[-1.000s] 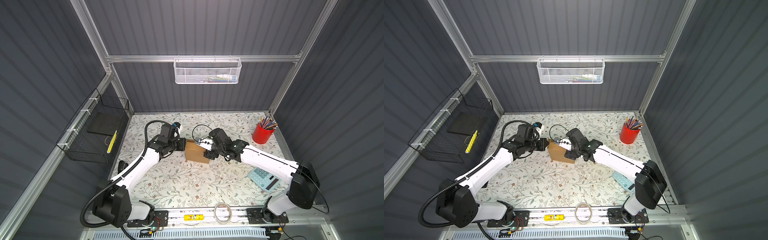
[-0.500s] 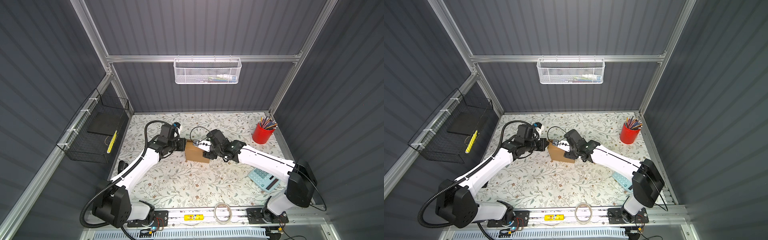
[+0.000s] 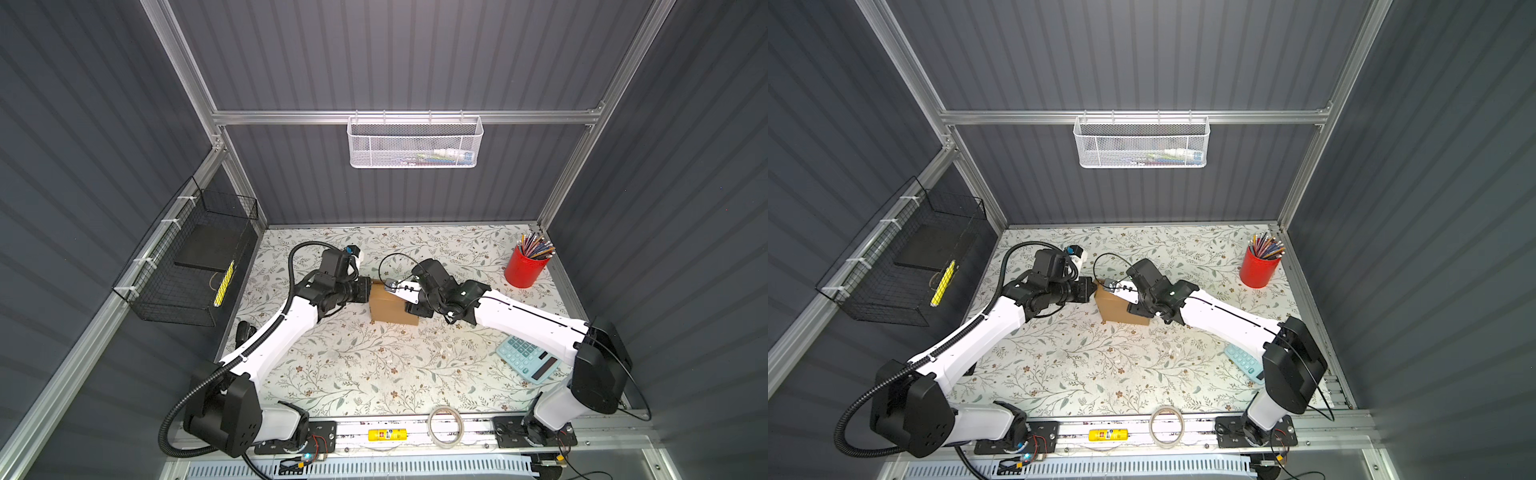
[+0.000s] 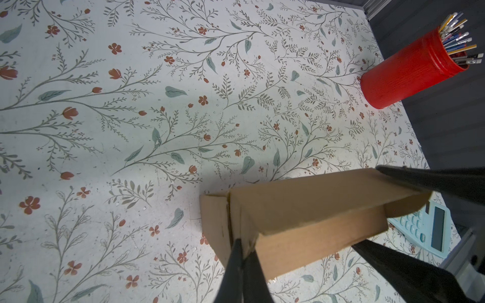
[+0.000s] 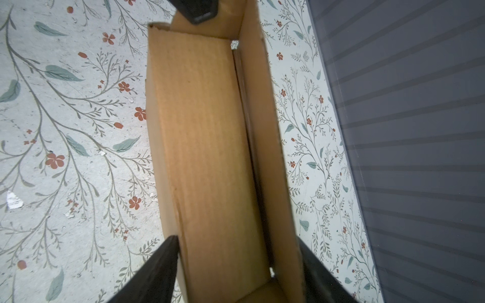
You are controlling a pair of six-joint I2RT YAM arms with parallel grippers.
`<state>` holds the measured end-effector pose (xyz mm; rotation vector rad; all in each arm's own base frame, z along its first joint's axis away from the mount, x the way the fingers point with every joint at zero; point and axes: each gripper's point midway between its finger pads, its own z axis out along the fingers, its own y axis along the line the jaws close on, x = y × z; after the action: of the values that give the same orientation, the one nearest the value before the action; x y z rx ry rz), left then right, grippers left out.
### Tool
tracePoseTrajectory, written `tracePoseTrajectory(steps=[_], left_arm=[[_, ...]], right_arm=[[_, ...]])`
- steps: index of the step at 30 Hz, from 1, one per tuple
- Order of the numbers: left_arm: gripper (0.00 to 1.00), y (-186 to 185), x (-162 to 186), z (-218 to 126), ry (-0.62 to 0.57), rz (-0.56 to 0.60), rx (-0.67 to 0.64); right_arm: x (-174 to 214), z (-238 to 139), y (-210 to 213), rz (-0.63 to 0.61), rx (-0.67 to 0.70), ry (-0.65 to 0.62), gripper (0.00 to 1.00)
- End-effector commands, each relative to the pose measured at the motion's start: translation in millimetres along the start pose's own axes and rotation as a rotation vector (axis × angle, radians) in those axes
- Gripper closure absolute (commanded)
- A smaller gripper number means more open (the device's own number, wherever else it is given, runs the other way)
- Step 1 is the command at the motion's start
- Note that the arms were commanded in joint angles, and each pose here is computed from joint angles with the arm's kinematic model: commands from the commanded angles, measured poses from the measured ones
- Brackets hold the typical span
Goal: Fold the paper box
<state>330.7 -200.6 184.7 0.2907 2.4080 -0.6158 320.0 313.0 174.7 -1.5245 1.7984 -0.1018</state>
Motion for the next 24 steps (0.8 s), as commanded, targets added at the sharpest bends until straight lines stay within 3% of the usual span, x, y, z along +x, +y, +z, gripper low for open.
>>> tracePoseTrajectory(steps=[1,20,24], left_arm=[[0.92,1.6,20.6,-4.1,0.07,-0.002,-0.016],[0.77,8.7,3.3,-36.1,-0.026,-0.001,-0.089],[0.65,14.3,-3.1,-45.2,-0.06,-0.03,-0.094]], right_arm=[[-7.7,1.6,-4.3,0.012,0.014,-0.012,0.35],[-10.3,7.2,0.6,0.005,-0.003,-0.012,0.38],[-9.9,7.2,1.5,0.005,-0.005,-0.013,0.38]])
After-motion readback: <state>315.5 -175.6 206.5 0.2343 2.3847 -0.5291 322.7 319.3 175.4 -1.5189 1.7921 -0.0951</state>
